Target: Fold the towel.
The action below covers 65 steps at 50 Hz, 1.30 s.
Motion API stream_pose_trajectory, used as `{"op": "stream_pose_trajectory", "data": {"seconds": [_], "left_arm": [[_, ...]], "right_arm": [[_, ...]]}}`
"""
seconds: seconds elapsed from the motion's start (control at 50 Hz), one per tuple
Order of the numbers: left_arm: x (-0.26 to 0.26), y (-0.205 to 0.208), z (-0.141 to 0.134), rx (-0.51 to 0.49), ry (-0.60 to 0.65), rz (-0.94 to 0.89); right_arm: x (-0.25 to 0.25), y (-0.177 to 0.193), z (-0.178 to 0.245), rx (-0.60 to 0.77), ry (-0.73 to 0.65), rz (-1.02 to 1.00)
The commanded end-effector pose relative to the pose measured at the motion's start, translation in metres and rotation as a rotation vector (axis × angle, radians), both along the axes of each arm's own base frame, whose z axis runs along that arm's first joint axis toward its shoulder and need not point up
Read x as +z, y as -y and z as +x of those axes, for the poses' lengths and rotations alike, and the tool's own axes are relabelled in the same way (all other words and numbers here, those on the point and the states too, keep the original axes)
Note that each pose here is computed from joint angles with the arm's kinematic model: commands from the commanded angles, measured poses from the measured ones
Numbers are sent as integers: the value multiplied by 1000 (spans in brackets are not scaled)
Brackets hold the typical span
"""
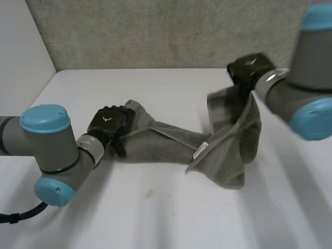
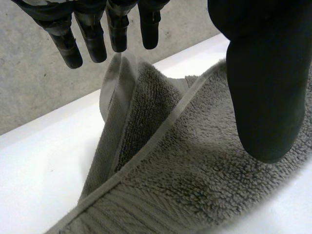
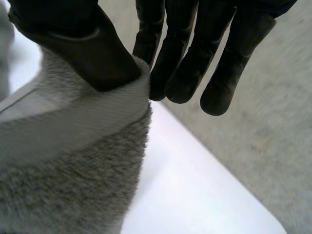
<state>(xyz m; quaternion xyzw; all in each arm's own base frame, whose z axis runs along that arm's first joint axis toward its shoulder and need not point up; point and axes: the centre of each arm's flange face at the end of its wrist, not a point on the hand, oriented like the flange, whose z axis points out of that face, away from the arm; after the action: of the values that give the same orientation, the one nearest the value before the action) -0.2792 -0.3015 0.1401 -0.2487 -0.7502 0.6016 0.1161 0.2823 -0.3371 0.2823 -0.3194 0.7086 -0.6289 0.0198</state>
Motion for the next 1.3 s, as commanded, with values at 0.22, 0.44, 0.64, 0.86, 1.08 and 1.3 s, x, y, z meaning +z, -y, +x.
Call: {"op": "stream_pose_trajectory", "data": {"seconds": [0.22,0.44,0.64,0.86,1.08,1.3], "left_arm": [[-1,8,-3,0,-22,-60],[-8,7,-3,-11,21,-65],[-12,5,-2,-15,41,-58],[-12,3,-2,-18,41,-55],[2,0,0,-14,29,-79],[5,-3,2,-12,27,-89]], "right_arm": [[46,-47,-83,115,186,150],[90,-46,-133,33,318,-25],[67,-39,-175,106,280,68],[21,-30,-179,51,130,164],[-29,-56,-119,163,59,203],[-72,-118,-56,200,-85,128]]}}
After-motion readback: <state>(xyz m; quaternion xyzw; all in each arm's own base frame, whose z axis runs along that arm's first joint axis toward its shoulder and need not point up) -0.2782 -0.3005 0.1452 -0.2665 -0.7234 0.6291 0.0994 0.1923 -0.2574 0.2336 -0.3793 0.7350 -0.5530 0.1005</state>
